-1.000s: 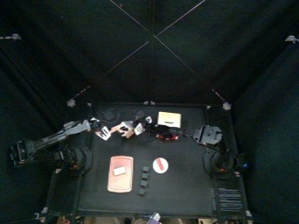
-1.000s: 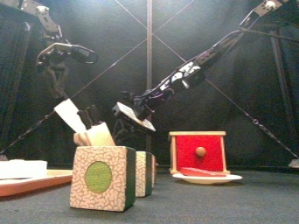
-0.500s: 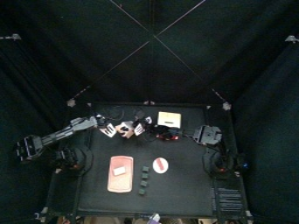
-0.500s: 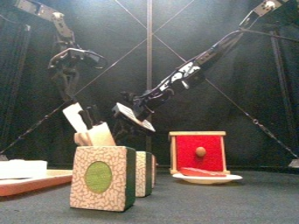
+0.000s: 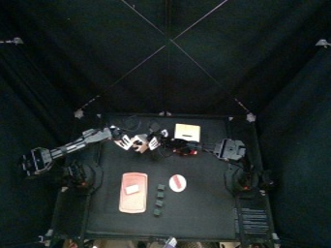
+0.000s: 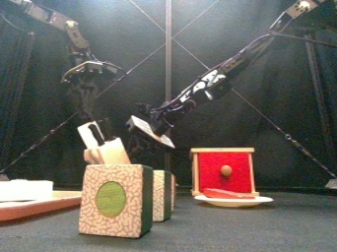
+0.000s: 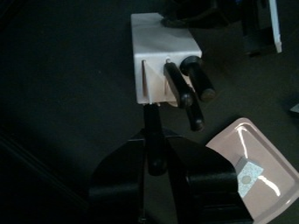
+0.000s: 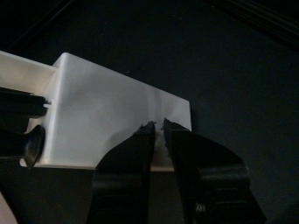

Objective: Put cleaver back in holder

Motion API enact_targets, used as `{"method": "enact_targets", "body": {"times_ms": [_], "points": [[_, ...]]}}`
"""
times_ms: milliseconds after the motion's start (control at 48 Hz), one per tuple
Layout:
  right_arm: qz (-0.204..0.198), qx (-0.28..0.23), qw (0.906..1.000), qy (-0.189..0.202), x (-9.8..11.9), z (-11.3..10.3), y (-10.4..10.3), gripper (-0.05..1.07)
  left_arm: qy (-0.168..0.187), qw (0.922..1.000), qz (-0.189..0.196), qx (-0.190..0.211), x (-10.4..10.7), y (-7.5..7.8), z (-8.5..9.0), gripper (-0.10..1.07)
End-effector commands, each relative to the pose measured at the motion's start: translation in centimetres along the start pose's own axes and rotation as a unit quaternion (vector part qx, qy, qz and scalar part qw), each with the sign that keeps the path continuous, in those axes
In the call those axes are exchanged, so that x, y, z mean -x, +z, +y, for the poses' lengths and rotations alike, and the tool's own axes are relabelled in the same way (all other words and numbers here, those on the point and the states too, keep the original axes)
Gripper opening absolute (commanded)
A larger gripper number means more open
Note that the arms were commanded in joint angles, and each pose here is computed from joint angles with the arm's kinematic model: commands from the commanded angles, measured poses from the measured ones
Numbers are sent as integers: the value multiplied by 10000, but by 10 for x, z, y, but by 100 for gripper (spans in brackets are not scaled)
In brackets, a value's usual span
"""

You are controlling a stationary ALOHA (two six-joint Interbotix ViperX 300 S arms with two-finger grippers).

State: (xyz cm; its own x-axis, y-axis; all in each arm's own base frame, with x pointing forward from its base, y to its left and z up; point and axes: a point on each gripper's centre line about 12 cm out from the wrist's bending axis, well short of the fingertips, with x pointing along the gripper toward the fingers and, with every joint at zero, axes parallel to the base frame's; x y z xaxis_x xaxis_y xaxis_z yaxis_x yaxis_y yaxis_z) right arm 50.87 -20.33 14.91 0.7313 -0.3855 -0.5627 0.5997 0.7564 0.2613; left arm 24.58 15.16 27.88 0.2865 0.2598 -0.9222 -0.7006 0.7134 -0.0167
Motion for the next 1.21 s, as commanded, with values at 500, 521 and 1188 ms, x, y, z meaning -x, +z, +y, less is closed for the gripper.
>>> {"method": "enact_targets", "body": {"times_ms": [500,521,1188], "points": [[-182,6,9998,90,23,7,17,59,-355,9938,-1050,87,32,-1,1,88],[-165,8,9998,76,25,6,15,59,-372,9935,-1070,85,33,-3,1,88],[-3,241,9994,236,99,14,-8,59,-1831,9543,-2247,-731,58,-61,-53,87]]}}
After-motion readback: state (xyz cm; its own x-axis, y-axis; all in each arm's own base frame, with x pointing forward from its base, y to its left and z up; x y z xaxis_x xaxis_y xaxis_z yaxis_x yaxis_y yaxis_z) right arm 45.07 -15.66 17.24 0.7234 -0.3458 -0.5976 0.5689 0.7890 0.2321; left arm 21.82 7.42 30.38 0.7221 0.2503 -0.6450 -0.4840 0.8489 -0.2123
